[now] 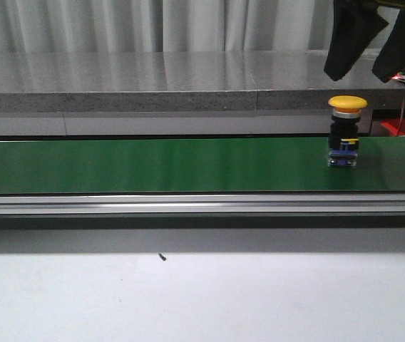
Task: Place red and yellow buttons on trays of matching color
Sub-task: 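Move the right gripper down onto the yellow button on the belt and grasp, then carry the yellow button into the yellow tray and open the right gripper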
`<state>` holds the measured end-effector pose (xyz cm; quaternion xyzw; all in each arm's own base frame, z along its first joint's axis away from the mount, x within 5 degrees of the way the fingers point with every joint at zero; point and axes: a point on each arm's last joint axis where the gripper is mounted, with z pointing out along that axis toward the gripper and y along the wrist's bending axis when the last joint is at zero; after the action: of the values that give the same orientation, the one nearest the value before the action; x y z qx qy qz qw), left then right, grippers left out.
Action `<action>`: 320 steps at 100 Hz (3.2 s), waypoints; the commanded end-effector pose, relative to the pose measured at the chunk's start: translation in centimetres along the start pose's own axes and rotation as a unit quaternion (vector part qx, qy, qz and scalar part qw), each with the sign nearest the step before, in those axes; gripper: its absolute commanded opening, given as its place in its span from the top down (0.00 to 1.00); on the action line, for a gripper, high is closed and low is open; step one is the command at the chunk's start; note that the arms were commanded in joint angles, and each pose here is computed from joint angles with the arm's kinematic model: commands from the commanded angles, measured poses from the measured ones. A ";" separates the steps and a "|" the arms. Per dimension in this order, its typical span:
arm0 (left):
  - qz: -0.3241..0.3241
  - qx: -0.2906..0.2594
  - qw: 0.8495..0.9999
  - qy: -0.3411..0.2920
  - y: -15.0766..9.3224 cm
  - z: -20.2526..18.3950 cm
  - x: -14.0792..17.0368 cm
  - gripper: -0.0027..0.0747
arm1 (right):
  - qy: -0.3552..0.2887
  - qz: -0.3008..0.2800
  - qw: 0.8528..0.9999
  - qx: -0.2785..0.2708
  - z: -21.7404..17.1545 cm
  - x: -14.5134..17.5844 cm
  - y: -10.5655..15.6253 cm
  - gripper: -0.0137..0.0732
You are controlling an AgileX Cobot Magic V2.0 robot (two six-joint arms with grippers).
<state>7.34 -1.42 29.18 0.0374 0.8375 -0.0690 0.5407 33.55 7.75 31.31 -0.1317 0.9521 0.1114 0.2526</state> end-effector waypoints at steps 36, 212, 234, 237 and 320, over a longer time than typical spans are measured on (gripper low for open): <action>-0.005 0.003 0.999 -0.044 -0.1 -0.4 -1.4 0.99 | -0.016 0.042 0.998 0.037 2.3 -1.0 -1.3 0.33; -0.005 0.003 0.999 -0.044 -0.1 -0.4 -1.4 0.99 | -0.051 0.292 0.938 0.180 -3.2 13.7 -12.4 0.68; -0.005 0.003 0.999 -0.044 -0.1 -0.4 -1.4 0.99 | -0.071 0.292 0.935 0.191 -1.8 15.0 -12.5 0.68; -0.005 0.003 0.999 -0.044 -0.1 -0.4 -1.4 0.99 | -0.074 0.291 0.934 0.192 -1.8 15.0 -12.5 0.68; -0.005 0.003 0.999 -0.044 -0.1 -0.4 -1.4 0.99 | -0.049 0.299 0.934 0.189 -0.3 15.3 -13.2 0.27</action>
<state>7.34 -1.42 29.18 0.0374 0.8375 -0.0690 0.5407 24.25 -7.42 20.29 0.2131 0.9496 0.0126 0.2297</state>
